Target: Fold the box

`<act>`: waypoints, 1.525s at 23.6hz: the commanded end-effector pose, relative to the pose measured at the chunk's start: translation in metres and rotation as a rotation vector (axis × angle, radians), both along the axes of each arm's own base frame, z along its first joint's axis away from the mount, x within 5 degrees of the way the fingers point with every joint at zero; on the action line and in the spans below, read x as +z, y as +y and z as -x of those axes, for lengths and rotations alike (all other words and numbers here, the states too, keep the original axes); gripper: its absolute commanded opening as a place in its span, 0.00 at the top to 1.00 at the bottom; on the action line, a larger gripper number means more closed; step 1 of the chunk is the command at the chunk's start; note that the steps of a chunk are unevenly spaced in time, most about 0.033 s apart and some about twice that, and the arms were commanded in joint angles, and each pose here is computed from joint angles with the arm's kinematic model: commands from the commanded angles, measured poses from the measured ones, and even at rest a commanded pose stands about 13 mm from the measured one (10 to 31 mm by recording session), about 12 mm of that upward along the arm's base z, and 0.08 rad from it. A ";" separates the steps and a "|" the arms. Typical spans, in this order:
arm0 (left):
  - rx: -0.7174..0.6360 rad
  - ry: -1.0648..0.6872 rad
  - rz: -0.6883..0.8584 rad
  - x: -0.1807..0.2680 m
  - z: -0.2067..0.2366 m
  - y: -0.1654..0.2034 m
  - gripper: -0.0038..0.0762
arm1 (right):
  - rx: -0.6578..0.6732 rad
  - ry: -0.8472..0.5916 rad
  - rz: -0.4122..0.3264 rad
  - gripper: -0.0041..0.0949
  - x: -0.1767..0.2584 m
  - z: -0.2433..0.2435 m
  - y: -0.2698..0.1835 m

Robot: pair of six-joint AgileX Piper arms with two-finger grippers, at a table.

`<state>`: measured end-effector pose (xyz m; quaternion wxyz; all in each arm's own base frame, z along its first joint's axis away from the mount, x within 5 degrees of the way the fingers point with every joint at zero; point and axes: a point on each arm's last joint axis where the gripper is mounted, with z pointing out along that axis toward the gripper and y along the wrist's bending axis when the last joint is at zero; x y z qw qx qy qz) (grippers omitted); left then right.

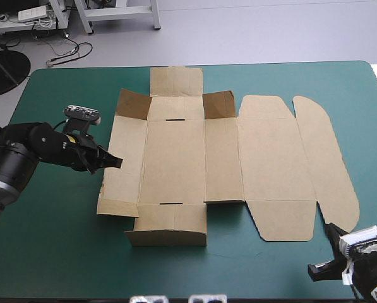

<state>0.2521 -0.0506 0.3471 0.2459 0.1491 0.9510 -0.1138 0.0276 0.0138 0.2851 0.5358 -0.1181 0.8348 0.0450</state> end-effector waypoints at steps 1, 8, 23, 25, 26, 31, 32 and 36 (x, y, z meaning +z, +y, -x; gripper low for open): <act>0.019 -0.044 0.132 0.013 -0.006 0.029 0.93 | 0.003 -0.081 -0.009 0.97 0.014 -0.002 0.000; 0.245 0.020 0.306 -0.002 -0.017 0.100 0.86 | 0.003 -0.079 -0.009 0.97 0.014 -0.002 0.000; 0.061 0.412 0.516 -0.104 -0.078 0.063 0.28 | 0.006 -0.083 -0.002 0.97 0.014 -0.002 0.000; 0.055 0.440 0.518 -0.108 -0.080 0.056 0.28 | 0.006 -0.083 -0.002 0.97 0.014 -0.002 0.000; 0.047 0.451 0.517 -0.110 -0.080 0.051 0.28 | 0.006 -0.083 -0.002 0.97 0.014 -0.002 0.000; 0.010 0.479 0.546 -0.115 -0.084 0.031 0.28 | 0.006 -0.083 -0.002 0.97 0.014 -0.002 0.000; 0.004 0.486 0.552 -0.116 -0.084 0.027 0.28 | 0.006 -0.083 -0.002 0.97 0.014 -0.002 0.000; 0.001 0.512 0.558 -0.121 -0.086 0.020 0.41 | 0.006 -0.083 -0.002 0.97 0.014 -0.002 0.000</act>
